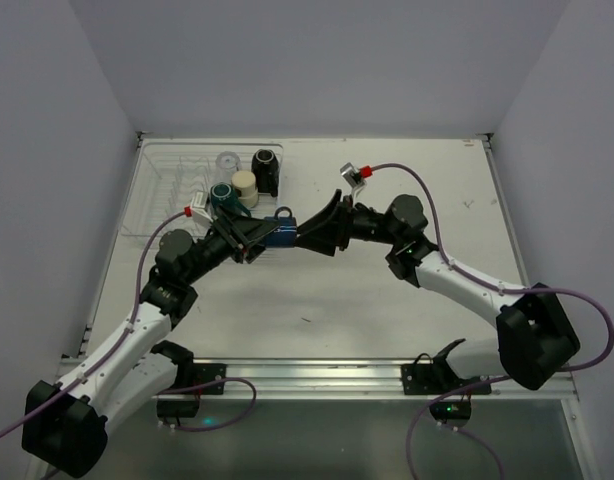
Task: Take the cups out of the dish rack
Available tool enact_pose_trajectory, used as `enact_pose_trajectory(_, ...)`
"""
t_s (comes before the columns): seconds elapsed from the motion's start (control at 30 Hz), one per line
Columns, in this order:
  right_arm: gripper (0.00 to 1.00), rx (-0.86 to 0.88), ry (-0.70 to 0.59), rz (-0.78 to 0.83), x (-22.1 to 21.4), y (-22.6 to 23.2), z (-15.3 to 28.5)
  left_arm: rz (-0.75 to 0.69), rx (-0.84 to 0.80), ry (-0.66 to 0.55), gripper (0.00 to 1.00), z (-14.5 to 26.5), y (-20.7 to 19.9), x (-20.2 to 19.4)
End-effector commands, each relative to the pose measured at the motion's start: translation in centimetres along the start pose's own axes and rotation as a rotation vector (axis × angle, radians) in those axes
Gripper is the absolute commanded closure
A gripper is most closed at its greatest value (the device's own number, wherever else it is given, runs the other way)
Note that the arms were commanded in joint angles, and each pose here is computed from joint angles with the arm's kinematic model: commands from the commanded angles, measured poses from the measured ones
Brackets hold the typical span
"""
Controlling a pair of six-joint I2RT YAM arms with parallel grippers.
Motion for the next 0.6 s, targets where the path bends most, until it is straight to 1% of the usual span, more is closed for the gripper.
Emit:
enact_pose_trajectory(0.0, 0.38, 0.074, 0.012, 0.098, 1.0, 1.4, -1.5, -0.007, -0.108, -0.002, 1.00, -0.2, -2.7, 0.4)
enact_pose_trajectory(0.13, 0.39, 0.106, 0.036, 0.104, 0.9, 1.4, -2.6, 0.005, -0.130, 0.010, 1.00, -0.3, -2.9, 0.3)
enact_pose_trajectory(0.23, 0.48, 0.149, 0.047, 0.082, 0.6, 1.0, -3.1, 0.011, -0.150, 0.019, 1.00, -0.2, -3.3, 0.2)
enact_pose_trajectory(0.27, 0.49, 0.161, 0.048, 0.079, 0.5, 1.0, -3.2, 0.010, -0.156, 0.019, 1.00, -0.2, -3.5, 0.2)
enact_pose_trajectory(0.3, 0.51, 0.184, 0.032, 0.098, 0.6, 1.1, -3.3, 0.009, -0.164, 0.027, 1.00, -0.2, -3.6, 0.1)
enact_pose_trajectory(0.33, 0.59, 0.189, 0.037, 0.076, 0.3, 0.7, -3.4, 0.009, -0.167, 0.028, 1.00, -0.1, -3.7, 0.2)
enact_pose_trajectory(0.37, 0.64, 0.198, 0.035, 0.074, 0.3, 0.7, -3.4, 0.011, -0.171, 0.032, 1.00, -0.1, -3.8, 0.1)
enact_pose_trajectory(0.4, 0.73, 0.214, 0.027, 0.084, 0.4, 0.7, -3.5, 0.015, -0.170, 0.038, 1.00, -0.1, -3.7, 0.1)
enact_pose_trajectory(0.43, 0.97, 0.222, 0.025, 0.075, 0.4, 0.8, -3.6, 0.019, -0.168, 0.043, 1.00, -0.1, -3.6, 0.0)
enact_pose_trajectory(0.47, 1.00, 0.224, 0.025, 0.068, 0.3, 0.6, -3.6, 0.019, -0.172, 0.047, 1.00, -0.1, -3.6, 0.0)
enact_pose_trajectory(0.5, 1.00, 0.233, 0.015, 0.076, 0.4, 0.8, -3.5, 0.020, -0.171, 0.058, 0.97, -0.1, -3.6, -0.1)
enact_pose_trajectory(0.57, 1.00, 0.222, -0.004, 0.074, 0.3, 1.0, -3.2, 0.019, -0.164, 0.072, 0.80, -0.1, -3.4, -0.2)
Point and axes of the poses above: each gripper's point midway between its finger pads, its own z axis back along the fingers, its own y axis along the line the jaws close on, x = y × z, the point moved 10 cm from there along z, back along the fingers, and after that the axes turned 4 degrees about -z, right-handed, at the moved point
